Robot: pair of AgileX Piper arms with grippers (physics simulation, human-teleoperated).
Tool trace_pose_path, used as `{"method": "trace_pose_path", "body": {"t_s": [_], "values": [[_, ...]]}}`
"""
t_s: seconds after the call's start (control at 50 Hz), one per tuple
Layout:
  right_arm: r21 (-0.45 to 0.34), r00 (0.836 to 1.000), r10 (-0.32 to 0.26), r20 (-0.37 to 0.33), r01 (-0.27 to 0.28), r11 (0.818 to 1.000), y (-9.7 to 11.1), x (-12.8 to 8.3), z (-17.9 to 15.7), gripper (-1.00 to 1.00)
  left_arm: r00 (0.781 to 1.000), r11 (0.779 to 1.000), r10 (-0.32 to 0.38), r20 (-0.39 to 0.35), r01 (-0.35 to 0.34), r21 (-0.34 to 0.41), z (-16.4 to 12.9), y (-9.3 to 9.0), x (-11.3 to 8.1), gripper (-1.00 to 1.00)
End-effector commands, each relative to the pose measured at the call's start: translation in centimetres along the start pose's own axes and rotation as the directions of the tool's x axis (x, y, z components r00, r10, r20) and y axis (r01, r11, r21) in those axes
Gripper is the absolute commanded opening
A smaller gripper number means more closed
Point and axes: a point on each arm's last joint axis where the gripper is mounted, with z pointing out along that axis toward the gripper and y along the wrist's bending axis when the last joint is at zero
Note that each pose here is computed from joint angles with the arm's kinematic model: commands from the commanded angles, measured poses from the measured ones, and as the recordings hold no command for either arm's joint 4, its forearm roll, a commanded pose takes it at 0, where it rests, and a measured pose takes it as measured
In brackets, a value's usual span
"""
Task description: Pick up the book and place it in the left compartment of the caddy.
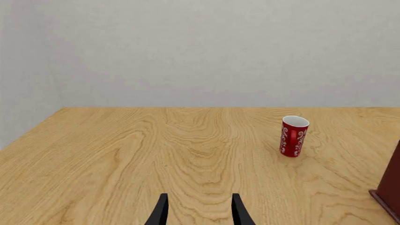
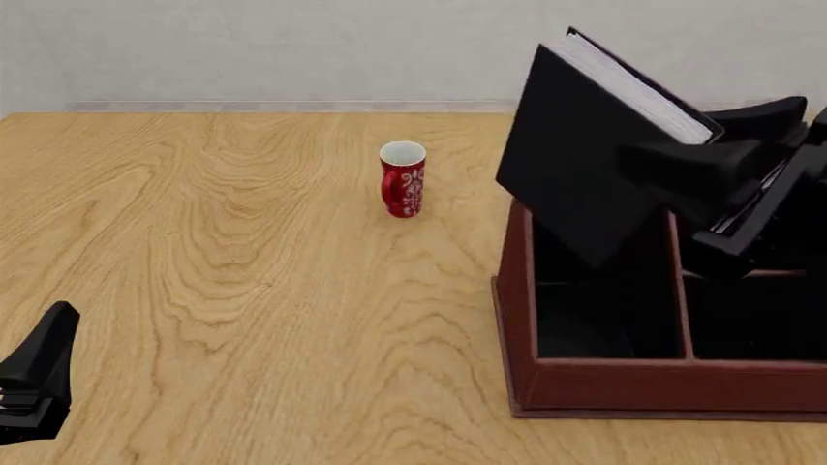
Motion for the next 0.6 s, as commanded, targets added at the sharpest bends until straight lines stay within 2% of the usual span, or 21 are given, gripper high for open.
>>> {"method": "trace_pose_path", "body": {"t_s": [0.02,0.1,0.22,0.26,0.28,0.4,0.48,0.52,0.6], "values": [[0.03,0.999,0.04,0.006,-0.04,0.999,-0.3,0.8,-0.1,-1.0,1.0,1.0,0.0,0.0,0.0,0.0,0.0,0.0,0.0,1.0],[0.05,0.998,0.056,0.007,-0.056,0.997,-0.5,1.1,-0.3,-1.0,1.0,1.0,0.0,0.0,0.0,0.0,0.0,0.0,0.0,1.0],[0.092,0.999,0.048,0.012,-0.049,0.995,-0.9,1.6,-1.0,-1.0,1.0,1.0,0.0,0.0,0.0,0.0,0.0,0.0,0.0,1.0],[0.14,0.999,0.036,0.011,-0.038,0.989,-1.4,2.0,-1.7,-1.0,1.0,1.0,0.0,0.0,0.0,0.0,0.0,0.0,0.0,1.0],[0.123,0.999,0.042,0.007,-0.042,0.991,-1.3,2.1,-1.3,-1.0,1.0,1.0,0.0,0.0,0.0,0.0,0.0,0.0,0.0,1.0],[0.144,0.999,0.037,0.014,-0.038,0.989,-1.4,2.3,-1.8,-1.0,1.0,1.0,0.0,0.0,0.0,0.0,0.0,0.0,0.0,1.0],[0.186,1.0,0.017,0.018,-0.02,0.982,-1.7,2.8,-2.6,-1.0,1.0,1.0,0.0,0.0,0.0,0.0,0.0,0.0,0.0,1.0],[0.143,1.0,0.021,0.011,-0.022,0.989,-1.3,2.9,-1.7,-1.0,1.0,1.0,0.0,0.0,0.0,0.0,0.0,0.0,0.0,1.0],[0.194,1.0,0.013,0.007,-0.014,0.981,-1.7,3.3,-2.4,-1.0,1.0,1.0,0.0,0.0,0.0,0.0,0.0,0.0,0.0,1.0]]}}
